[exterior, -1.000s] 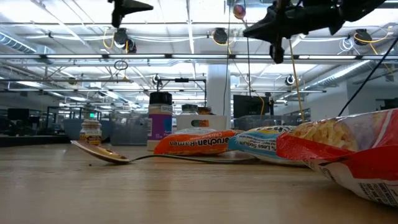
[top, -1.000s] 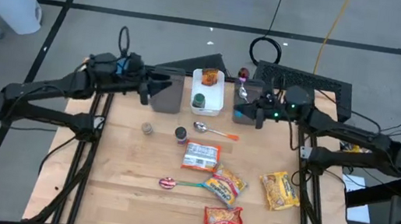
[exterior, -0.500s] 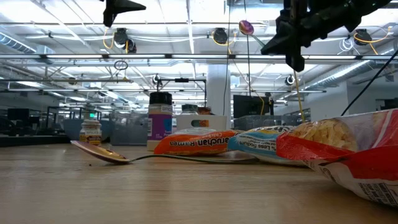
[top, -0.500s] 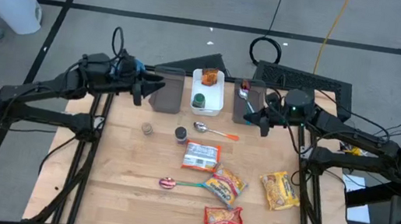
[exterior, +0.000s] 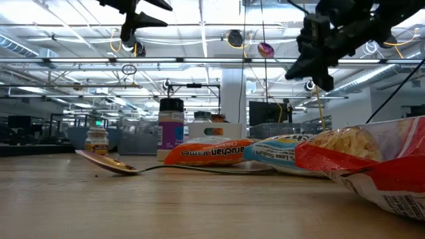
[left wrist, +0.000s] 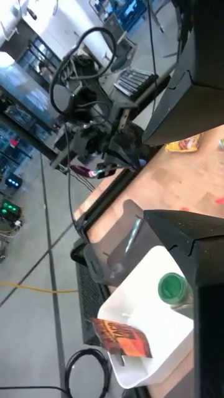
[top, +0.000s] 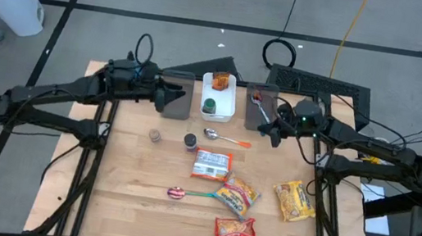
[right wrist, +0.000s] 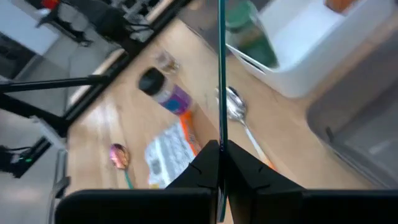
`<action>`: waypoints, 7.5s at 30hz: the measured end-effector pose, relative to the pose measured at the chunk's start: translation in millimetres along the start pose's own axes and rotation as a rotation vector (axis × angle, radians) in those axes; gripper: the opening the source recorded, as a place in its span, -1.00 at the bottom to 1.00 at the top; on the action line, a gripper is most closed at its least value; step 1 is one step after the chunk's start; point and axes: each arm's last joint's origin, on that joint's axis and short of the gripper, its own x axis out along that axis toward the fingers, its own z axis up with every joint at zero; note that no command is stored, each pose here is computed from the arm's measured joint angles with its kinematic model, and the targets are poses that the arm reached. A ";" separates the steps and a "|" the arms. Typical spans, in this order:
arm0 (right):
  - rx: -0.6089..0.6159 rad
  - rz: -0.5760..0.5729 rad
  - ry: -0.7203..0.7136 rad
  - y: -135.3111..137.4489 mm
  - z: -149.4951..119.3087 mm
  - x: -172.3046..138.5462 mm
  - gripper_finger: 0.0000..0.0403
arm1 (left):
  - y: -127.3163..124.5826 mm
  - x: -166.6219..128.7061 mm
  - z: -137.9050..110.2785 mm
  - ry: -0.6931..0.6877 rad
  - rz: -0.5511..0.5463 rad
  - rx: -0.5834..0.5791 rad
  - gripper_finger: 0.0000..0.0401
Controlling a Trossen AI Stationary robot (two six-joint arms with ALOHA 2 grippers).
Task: Pick & Place Food Item
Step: Put the rainbow spoon into the right black bin, then put the brown seasoning bottle into the white bin
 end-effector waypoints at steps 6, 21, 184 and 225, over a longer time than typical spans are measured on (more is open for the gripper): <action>0.034 -0.034 0.042 -10.5 -14.0 5.6 -0.99 | 2.4 11.2 -4.6 0.043 -0.006 -0.004 -0.05; 0.067 -0.074 0.065 -36.8 17.6 19.3 -1.00 | 1.9 16.6 -5.3 0.051 -0.039 0.042 -0.05; 0.231 -0.074 -0.261 -20.9 93.1 30.9 -0.40 | 4.0 -106.1 -8.4 0.108 -0.053 0.112 -0.05; -0.534 0.119 -0.142 163.4 -17.5 73.5 -0.42 | -21.7 -23.6 -50.8 0.477 -0.080 -0.066 -0.05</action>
